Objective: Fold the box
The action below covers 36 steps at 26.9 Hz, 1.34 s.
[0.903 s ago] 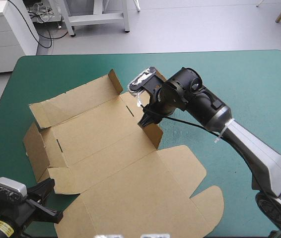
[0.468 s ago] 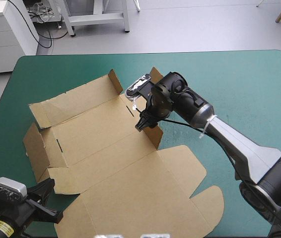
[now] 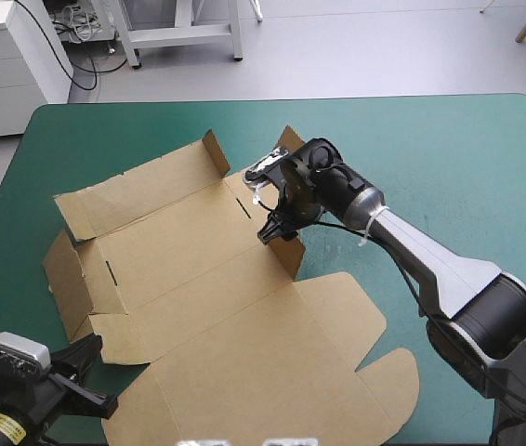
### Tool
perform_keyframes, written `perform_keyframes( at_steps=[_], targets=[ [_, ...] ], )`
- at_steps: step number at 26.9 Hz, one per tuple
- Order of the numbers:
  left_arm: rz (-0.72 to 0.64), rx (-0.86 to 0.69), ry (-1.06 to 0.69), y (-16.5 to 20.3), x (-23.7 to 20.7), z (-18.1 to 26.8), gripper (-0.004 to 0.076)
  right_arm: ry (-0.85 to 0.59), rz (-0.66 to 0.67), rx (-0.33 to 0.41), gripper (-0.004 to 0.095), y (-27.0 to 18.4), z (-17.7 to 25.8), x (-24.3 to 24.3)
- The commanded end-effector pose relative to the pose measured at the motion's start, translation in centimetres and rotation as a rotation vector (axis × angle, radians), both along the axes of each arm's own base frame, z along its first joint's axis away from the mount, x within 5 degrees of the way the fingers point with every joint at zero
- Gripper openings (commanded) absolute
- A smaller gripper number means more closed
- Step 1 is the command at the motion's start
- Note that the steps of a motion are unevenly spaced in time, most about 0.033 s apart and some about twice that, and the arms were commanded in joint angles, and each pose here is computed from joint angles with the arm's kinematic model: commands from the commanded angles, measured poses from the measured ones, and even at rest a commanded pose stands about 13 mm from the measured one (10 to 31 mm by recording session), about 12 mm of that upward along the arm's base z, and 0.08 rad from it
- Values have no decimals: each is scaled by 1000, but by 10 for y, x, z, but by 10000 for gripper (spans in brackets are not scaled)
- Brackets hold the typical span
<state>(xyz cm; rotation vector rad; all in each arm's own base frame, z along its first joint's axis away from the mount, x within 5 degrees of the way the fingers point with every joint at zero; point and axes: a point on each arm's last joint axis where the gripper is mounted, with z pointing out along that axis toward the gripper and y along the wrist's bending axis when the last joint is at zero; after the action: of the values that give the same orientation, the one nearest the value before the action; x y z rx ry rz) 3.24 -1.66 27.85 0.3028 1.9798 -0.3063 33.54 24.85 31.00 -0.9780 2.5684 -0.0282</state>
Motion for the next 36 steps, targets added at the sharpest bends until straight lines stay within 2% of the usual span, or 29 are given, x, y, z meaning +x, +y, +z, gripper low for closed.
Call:
perform_keyframes(
  at_steps=[1,3,7,24,33,35,36],
  targets=[
    [-3,-47,-72,-2,2,13,-8,-46,-28,111,561,-9,30,-2],
    [-3,-47,-72,-2,2,13,-8,-17,-8,146,561,-7,30,-4],
    [-2,-44,-73,-1,3,13,-8,1,27,157,561,-4,28,-4],
    [-5,-38,-76,-1,3,13,-8,89,12,110,546,8,-14,11],
    [-5,-38,-76,-1,3,13,-8,123,10,97,353,13,-30,15],
    [-5,-38,-76,-1,3,13,-8,122,10,95,217,12,-30,15],
    [-5,-38,-76,-1,3,13,-8,115,24,84,59,12,-30,15]
  ],
)
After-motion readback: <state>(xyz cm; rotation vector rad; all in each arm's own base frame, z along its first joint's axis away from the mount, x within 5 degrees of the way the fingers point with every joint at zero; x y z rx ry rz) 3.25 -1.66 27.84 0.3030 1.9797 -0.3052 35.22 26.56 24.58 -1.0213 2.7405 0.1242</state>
